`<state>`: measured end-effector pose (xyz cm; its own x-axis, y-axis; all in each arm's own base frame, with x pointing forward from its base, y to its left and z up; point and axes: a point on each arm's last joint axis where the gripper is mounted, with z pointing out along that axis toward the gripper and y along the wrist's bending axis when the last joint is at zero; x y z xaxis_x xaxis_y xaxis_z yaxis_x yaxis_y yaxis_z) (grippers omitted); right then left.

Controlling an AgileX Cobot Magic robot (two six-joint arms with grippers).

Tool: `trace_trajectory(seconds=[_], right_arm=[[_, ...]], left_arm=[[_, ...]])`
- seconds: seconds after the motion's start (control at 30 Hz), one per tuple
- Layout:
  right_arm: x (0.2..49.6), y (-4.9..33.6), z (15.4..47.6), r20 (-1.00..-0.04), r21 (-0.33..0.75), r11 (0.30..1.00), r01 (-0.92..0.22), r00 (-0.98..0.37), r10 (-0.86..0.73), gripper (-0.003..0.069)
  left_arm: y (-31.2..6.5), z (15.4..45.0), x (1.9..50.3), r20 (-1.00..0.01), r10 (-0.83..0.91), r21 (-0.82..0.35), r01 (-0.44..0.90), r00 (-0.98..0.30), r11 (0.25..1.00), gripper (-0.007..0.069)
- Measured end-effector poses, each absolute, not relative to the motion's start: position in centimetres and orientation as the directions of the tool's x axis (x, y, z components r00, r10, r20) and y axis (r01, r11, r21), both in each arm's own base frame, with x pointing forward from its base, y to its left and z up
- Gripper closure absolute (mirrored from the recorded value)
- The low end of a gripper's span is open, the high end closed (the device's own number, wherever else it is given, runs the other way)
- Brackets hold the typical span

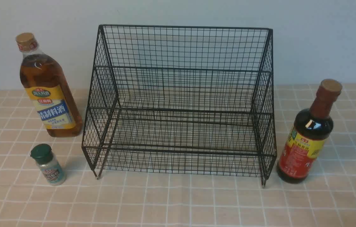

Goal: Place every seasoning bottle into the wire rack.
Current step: Use the right arm to grab the condiment bottle closest to it

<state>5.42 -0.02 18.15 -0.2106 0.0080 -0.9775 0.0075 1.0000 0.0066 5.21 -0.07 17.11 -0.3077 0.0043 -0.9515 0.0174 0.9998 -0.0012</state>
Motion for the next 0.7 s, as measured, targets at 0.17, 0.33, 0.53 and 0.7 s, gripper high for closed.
trace_trajectory(seconds=[0.17, 0.33, 0.53, 0.7], right_arm=[[5.42, -0.02, 18.15, -0.978, 0.007, 1.000, 0.007, -0.211, 0.008, 0.0671], [5.42, -0.02, 18.15, -0.978, 0.007, 1.000, 0.007, -0.211, 0.008, 0.0671], [5.42, -0.02, 18.15, -0.978, -0.001, 1.000, 0.006, -0.211, 0.001, 0.0671], [5.42, -0.02, 18.15, -0.978, -0.001, 1.000, 0.006, -0.211, 0.001, 0.0671]], left_arm=[[-0.07, 17.11, 5.21, -0.951, 0.004, -0.001, 0.017, -0.308, 1.000, 0.0632], [-0.07, 17.11, 5.21, -0.951, 0.004, -0.001, 0.017, -0.308, 1.000, 0.0632], [-0.07, 17.11, 5.21, -0.951, 0.004, -0.001, 0.017, -0.308, 1.000, 0.0632], [-0.07, 17.11, 5.21, -0.951, 0.004, -0.001, 0.017, -0.308, 1.000, 0.0632]])
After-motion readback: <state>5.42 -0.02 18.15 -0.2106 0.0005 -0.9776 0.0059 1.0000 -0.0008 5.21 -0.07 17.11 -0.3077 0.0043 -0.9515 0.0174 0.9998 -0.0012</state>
